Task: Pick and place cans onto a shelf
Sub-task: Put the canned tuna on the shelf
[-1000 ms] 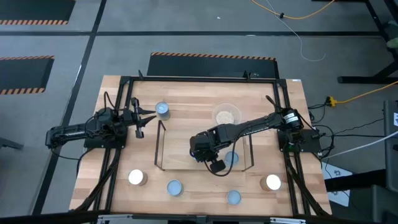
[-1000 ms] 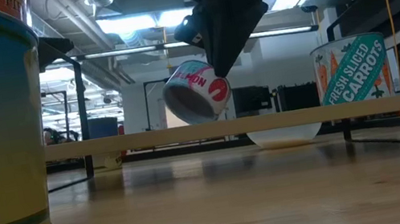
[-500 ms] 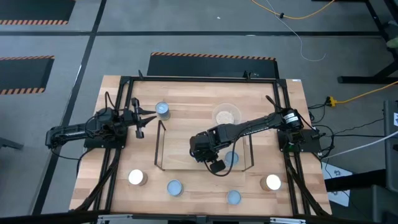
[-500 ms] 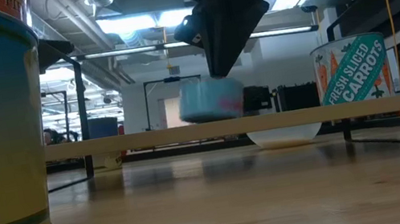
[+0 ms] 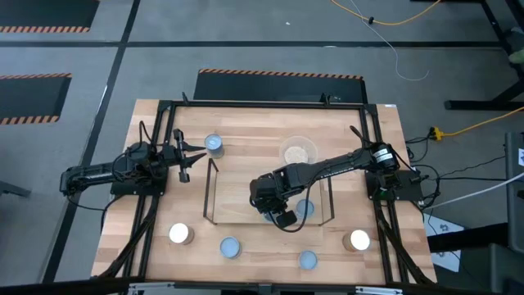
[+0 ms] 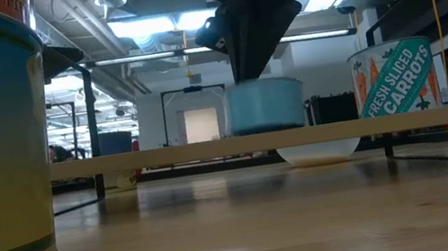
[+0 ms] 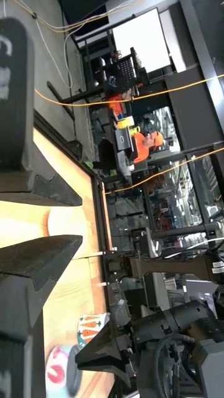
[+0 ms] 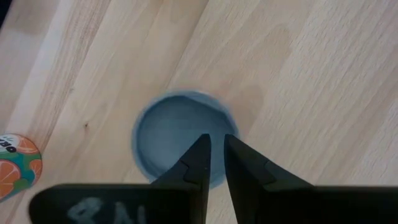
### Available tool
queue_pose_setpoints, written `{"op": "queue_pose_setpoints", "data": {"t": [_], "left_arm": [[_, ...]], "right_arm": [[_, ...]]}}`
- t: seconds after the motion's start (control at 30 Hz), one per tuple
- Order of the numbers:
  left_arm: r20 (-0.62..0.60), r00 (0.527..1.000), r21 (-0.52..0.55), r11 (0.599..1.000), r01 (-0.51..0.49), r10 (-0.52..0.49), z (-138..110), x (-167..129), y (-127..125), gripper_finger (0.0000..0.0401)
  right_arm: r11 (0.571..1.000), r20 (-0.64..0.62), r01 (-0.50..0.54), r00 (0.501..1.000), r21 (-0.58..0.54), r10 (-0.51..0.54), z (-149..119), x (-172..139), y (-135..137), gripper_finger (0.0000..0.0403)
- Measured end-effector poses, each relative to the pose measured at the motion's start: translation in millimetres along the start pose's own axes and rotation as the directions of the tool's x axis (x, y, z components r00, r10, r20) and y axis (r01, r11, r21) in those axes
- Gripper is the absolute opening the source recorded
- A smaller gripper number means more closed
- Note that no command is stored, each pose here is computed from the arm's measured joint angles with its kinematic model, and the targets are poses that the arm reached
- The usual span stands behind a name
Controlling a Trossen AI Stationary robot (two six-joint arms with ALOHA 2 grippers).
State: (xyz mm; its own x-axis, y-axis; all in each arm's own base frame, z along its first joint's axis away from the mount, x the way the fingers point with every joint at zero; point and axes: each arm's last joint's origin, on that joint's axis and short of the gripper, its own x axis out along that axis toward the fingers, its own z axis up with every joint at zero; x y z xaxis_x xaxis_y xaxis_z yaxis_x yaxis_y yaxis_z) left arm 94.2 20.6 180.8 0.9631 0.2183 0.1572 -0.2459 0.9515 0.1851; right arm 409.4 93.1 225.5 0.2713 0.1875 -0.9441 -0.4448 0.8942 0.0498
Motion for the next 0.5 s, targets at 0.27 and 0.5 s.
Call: {"op": "queue_pose_setpoints", "data": {"t": [0.27, 0.5], "left_arm": [[0.0, 1.0, 0.0, 1.0, 0.0, 0.0, 0.0, 0.0, 0.0, 0.0078], [0.0, 1.0, 0.0, 1.0, 0.0, 0.0, 0.1, 0.0, 0.0, 0.0078]], "right_arm": [[0.997, 0.002, 0.003, 1.0, 0.075, -0.003, -0.2, -0.2, -1.8, 0.0051], [0.963, 0.009, 0.002, 1.0, 0.27, -0.004, -1.9, -1.6, -11.3, 0.0098]]}}
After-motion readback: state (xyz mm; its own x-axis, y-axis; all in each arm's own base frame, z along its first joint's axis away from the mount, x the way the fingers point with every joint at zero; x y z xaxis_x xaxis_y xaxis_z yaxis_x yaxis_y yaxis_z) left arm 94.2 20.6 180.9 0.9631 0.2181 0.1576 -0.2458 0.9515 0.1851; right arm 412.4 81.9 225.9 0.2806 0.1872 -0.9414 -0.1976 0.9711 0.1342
